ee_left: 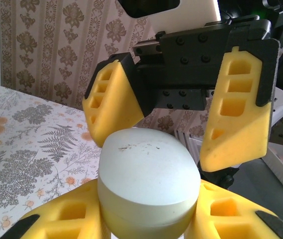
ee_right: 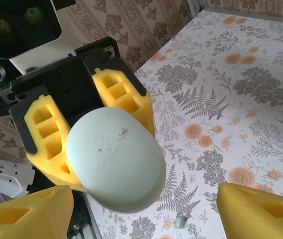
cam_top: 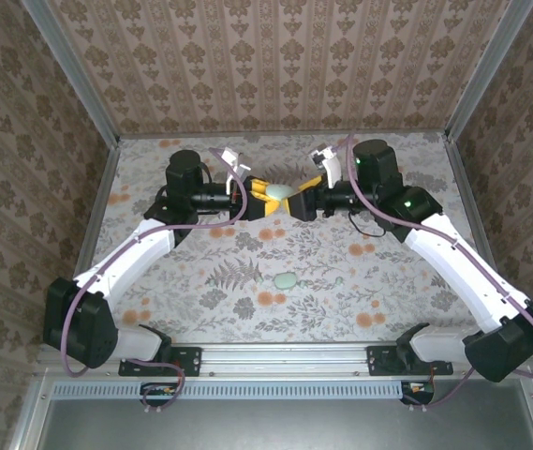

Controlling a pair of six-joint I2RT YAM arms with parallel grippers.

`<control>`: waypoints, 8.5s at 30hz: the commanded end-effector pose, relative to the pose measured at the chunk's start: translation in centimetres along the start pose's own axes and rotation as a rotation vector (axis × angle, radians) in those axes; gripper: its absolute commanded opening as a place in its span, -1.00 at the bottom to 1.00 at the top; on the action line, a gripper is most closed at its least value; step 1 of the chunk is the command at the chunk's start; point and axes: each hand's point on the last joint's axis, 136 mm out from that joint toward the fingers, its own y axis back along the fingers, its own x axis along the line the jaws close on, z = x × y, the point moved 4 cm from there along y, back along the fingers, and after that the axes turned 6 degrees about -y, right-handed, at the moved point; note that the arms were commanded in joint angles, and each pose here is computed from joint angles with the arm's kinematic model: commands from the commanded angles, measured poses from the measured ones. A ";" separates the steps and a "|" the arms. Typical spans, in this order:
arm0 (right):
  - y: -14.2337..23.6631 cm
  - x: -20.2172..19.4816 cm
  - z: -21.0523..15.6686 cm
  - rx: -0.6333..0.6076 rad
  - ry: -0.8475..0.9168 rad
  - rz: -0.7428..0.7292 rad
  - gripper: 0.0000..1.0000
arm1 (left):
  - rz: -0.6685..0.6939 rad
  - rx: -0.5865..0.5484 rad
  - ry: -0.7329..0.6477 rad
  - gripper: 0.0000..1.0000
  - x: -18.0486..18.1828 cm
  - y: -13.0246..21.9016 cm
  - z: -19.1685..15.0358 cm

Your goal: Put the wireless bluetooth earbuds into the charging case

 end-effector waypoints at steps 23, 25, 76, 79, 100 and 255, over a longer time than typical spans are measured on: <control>1.0 -3.1 2.7 -0.080 -0.112 -0.096 0.48 | -0.029 -0.005 -0.048 -0.64 -1.3 0.1 0.9; 1.1 -1.9 2.5 -0.082 -0.078 -0.015 0.51 | -0.028 -0.004 -0.039 -0.65 -1.2 0.2 0.9; -1.0 -2.8 1.9 -0.100 0.116 -0.087 0.54 | -0.081 -0.015 -0.038 -0.67 -2.0 -0.3 2.0; -0.6 -3.4 2.7 -0.145 0.121 -0.151 0.53 | -0.083 -0.014 -0.036 -0.67 -2.1 -0.4 1.9; 1.5 -3.5 5.6 -0.267 0.040 -0.222 0.55 | -0.046 -0.007 -0.009 -0.68 -1.2 -0.3 1.0; -1.2 -3.4 -3.3 0.177 -0.496 -0.555 -0.64 | 0.204 -0.044 -0.013 -0.60 6.8 2.7 -4.1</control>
